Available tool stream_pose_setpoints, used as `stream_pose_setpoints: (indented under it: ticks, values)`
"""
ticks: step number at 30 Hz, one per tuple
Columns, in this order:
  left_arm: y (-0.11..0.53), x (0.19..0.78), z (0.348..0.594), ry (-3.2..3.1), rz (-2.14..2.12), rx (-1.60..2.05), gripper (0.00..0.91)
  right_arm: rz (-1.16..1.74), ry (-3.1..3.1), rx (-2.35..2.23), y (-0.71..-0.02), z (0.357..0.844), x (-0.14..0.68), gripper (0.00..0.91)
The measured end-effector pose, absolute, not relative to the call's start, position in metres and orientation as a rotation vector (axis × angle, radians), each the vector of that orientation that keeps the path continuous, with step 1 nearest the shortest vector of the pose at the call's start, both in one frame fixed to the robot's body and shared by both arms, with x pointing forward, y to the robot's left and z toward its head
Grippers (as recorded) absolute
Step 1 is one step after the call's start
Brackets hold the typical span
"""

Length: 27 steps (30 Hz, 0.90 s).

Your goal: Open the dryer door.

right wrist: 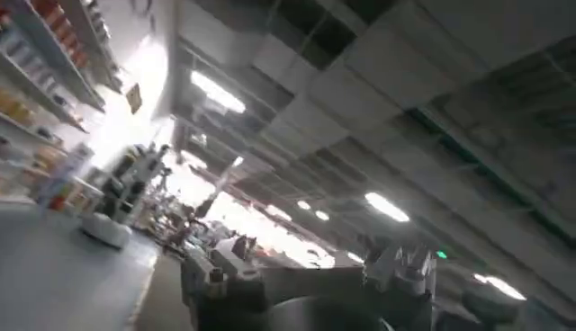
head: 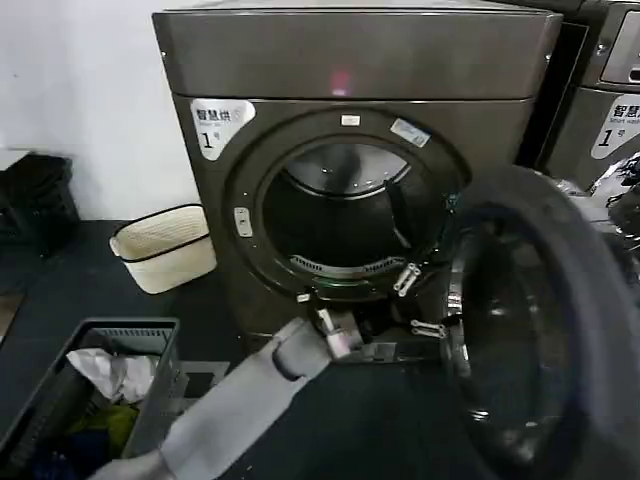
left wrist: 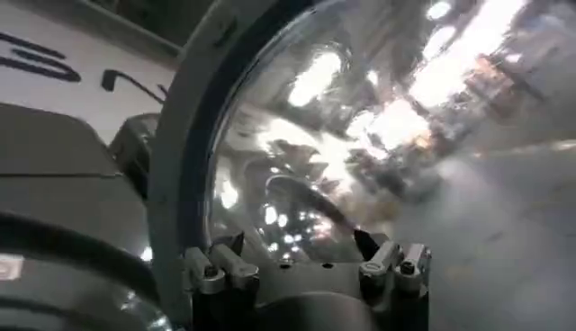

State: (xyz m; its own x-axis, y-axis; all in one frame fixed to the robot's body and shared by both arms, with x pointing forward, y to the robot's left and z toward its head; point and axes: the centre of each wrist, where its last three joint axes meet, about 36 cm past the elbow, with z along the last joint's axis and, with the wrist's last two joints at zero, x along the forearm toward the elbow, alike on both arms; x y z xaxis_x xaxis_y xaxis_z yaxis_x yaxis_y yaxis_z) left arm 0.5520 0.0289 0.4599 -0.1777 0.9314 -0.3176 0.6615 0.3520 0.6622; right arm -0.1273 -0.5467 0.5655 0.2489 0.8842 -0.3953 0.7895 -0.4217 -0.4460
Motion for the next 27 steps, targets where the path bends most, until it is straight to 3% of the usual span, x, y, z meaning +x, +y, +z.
stream_pose_setpoints:
  ticks: [18, 27]
  values:
    - [-0.037, 0.557, 0.472, 1.906, 0.435, 1.405, 0.907, 0.949, -1.521, -2.361, -0.547, 0.57, -0.141, 0.907]
    - [-0.057, 0.564, 0.466, 1.922, 0.444, 1.42, 0.907, 0.939, -1.52, -2.363, -0.547, 0.57, -0.142, 0.907]
